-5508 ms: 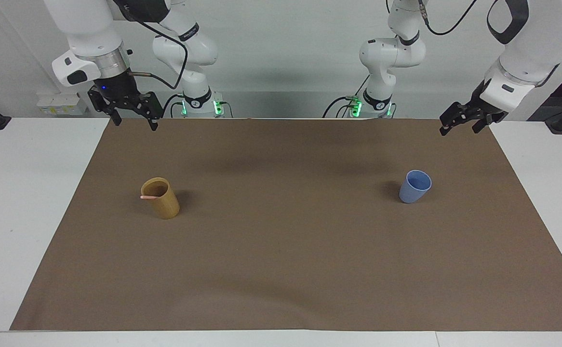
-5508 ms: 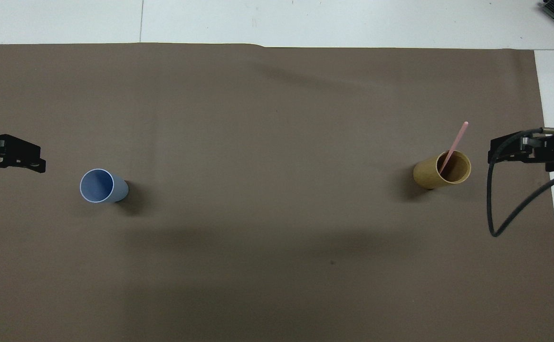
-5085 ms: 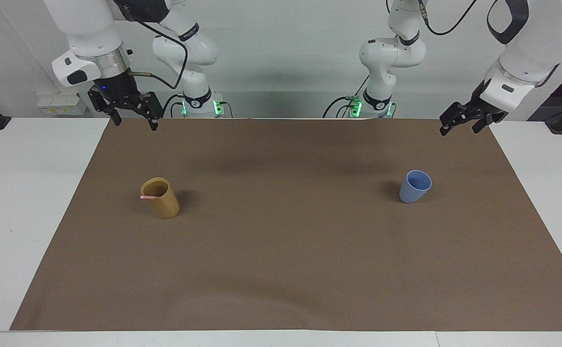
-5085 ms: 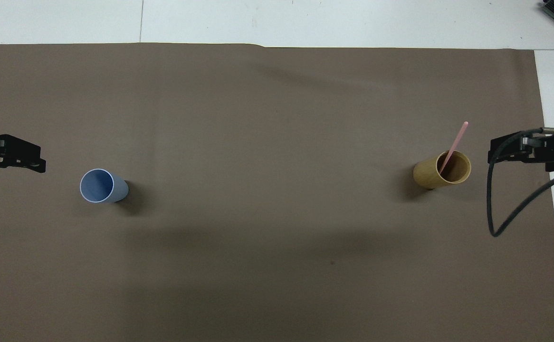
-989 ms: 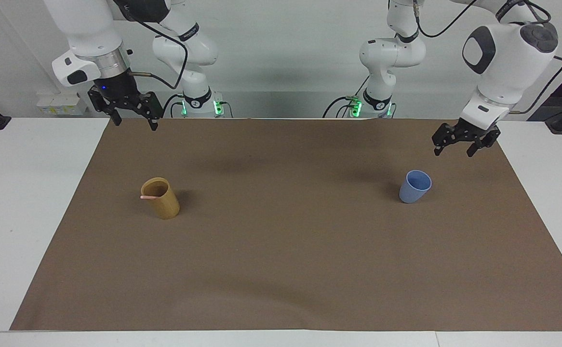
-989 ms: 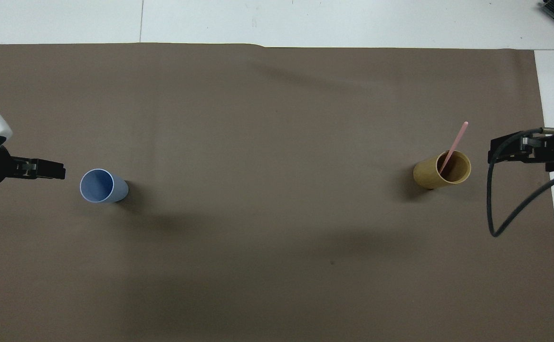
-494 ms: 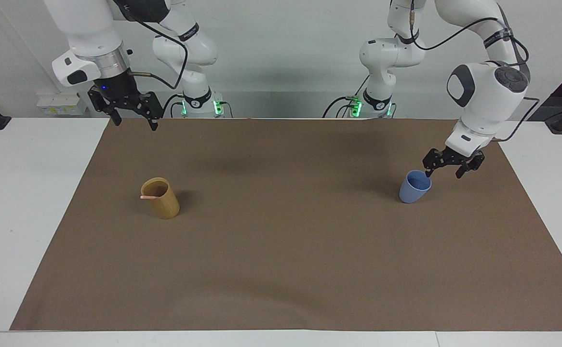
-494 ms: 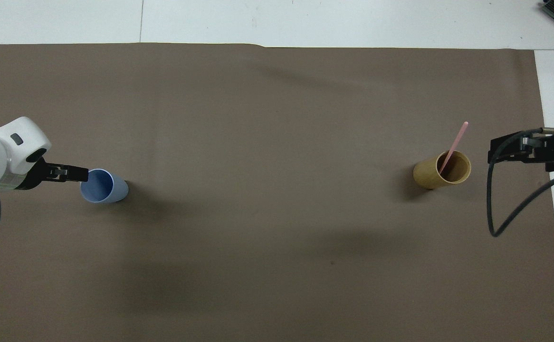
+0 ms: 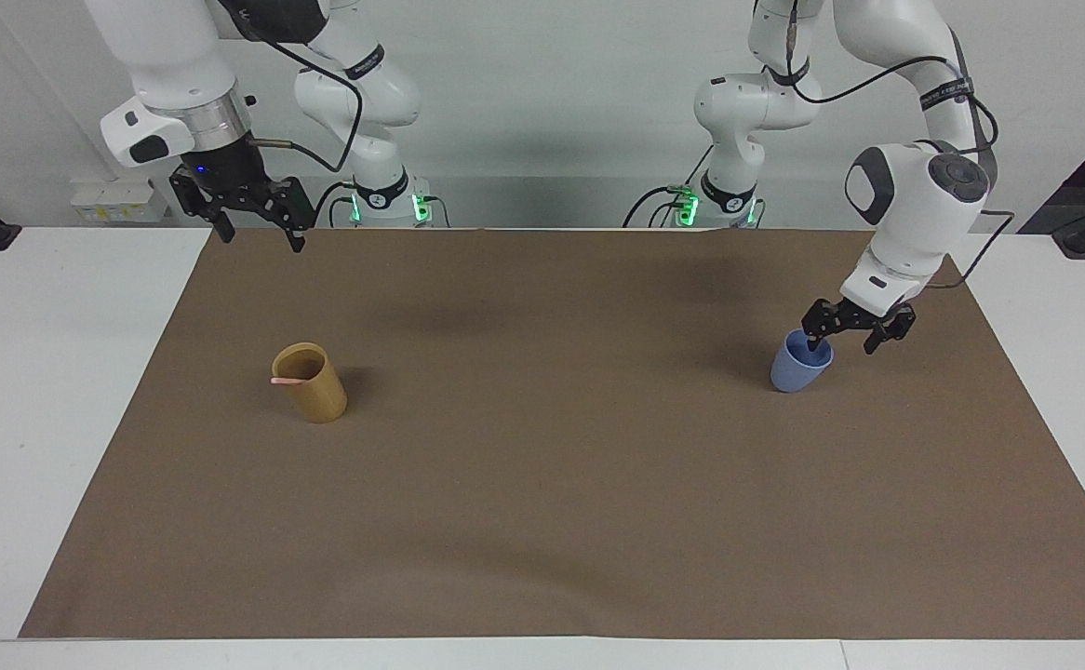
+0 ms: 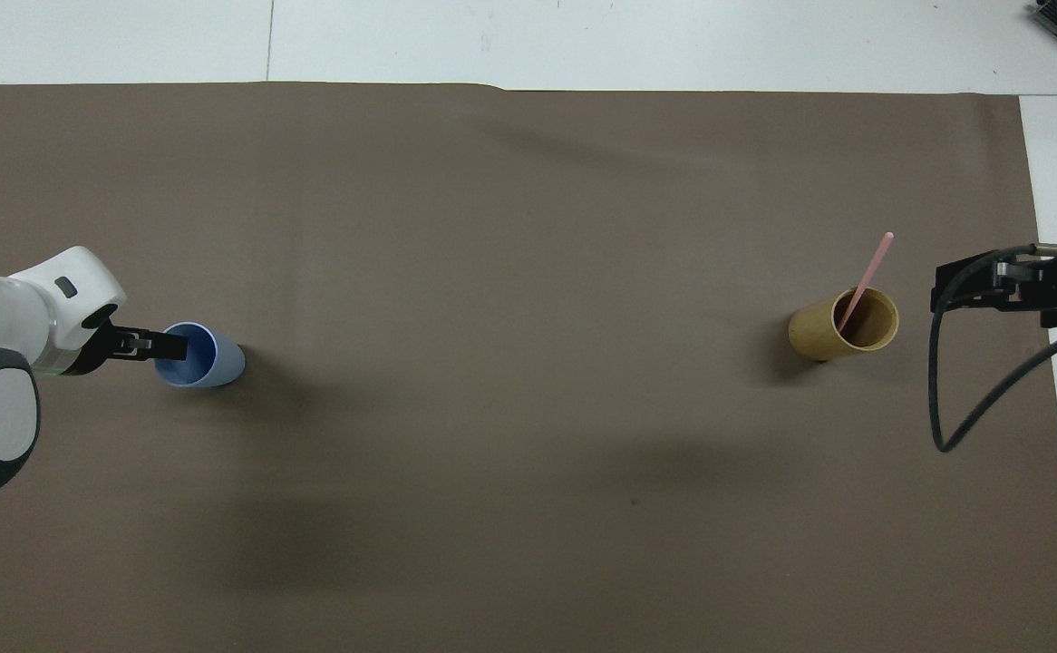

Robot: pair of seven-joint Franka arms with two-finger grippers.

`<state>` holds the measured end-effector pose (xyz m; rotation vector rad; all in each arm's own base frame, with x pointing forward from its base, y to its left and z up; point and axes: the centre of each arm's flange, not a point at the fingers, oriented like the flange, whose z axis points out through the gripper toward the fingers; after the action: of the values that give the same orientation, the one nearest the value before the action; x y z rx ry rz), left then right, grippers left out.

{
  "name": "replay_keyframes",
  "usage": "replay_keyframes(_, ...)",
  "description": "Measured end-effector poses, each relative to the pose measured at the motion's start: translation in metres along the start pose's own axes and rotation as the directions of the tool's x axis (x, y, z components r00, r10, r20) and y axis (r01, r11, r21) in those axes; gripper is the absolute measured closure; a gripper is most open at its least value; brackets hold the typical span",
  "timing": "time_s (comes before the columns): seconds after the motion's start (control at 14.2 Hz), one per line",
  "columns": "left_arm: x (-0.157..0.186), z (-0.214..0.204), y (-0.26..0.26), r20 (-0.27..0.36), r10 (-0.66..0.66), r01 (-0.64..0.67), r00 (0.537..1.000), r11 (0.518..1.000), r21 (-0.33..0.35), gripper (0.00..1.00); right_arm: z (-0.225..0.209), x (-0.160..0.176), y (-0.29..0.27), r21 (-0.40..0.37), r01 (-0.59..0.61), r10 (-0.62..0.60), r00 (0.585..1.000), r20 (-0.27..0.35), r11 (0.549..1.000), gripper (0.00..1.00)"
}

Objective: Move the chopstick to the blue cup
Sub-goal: 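Push the light-blue cup toward the table center with the left gripper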

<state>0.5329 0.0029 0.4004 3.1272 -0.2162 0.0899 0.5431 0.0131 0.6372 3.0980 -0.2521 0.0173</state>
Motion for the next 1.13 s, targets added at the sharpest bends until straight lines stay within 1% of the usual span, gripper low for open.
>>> replay_keyframes(0.07,0.0000,0.0011,0.0000,0.002,0.001,-0.001,1.000,1.000,0.000,0.06,0.0000,0.0000,0.0000,0.000,0.000,0.000,1.000,0.000,1.000,0.00)
replay_keyframes(0.28,0.0002,0.0041,0.0002,0.008,0.004,-0.004,1.000,1.000,-0.001,0.46,0.0000,0.0000,0.0000,0.000,0.000,0.000,1.000,0.000,1.000,0.00)
replay_keyframes(0.35,0.0001,0.0046,0.0002,0.009,0.004,-0.004,1.000,1.000,-0.001,0.57,0.0000,0.0000,0.0000,0.000,0.000,0.000,1.000,0.000,1.000,0.00)
replay_keyframes(0.42,0.0000,0.0049,0.0004,0.009,0.005,-0.005,1.000,1.000,-0.001,0.65,0.0000,0.0000,0.0000,0.000,0.000,0.000,1.000,0.000,1.000,0.00)
replay_keyframes(0.49,0.0000,0.0050,0.0005,0.009,0.005,-0.005,1.000,1.000,-0.001,0.65,0.0000,0.0000,0.0000,0.000,0.000,0.000,1.000,0.000,1.000,0.00)
replay_keyframes(0.56,0.0000,0.0050,0.0005,0.009,0.005,-0.005,1.000,1.000,-0.001,0.70,0.0000,0.0000,0.0000,0.000,0.000,0.000,1.000,0.000,1.000,0.00)
replay_keyframes(0.64,0.0000,0.0051,0.0006,0.010,0.005,-0.005,1.000,1.000,-0.001,0.70,0.0000,0.0000,0.0000,0.000,0.000,0.000,1.000,0.000,1.000,0.00)
replay_keyframes(0.78,-0.0001,0.0053,0.0009,0.010,0.006,-0.006,1.000,1.000,-0.001,0.78,0.0000,0.0000,0.0000,0.000,0.000,0.000,1.000,0.000,1.000,0.00)
replay_keyframes(0.85,-0.0002,0.0055,0.0010,0.010,0.006,-0.006,1.000,1.000,-0.001,0.78,0.0000,0.0000,0.0000,0.000,0.000,0.000,1.000,0.000,1.000,0.00)
replay_keyframes(0.92,-0.0003,0.0058,0.0011,0.011,0.006,-0.006,1.000,1.000,-0.002,0.83,0.0000,0.0000,0.0001,0.000,0.000,0.000,1.000,0.000,1.000,0.00)
replay_keyframes(0.99,-0.0005,0.0060,0.0012,0.012,0.006,-0.006,1.000,1.000,-0.002,0.83,0.0000,0.0000,0.0002,0.000,0.000,0.000,1.000,0.000,1.000,0.00)
replay_keyframes(1.06,-0.0006,0.0062,0.0015,0.012,0.007,-0.007,1.000,1.000,-0.002,0.89,0.0000,0.0000,0.0003,0.000,0.000,0.000,1.000,0.000,1.000,0.00)
replay_keyframes(1.13,-0.0007,0.0064,0.0018,0.013,0.007,-0.007,1.000,1.000,-0.002,0.89,0.0000,0.0000,0.0002,0.000,0.000,0.000,1.000,0.000,1.000,0.00)
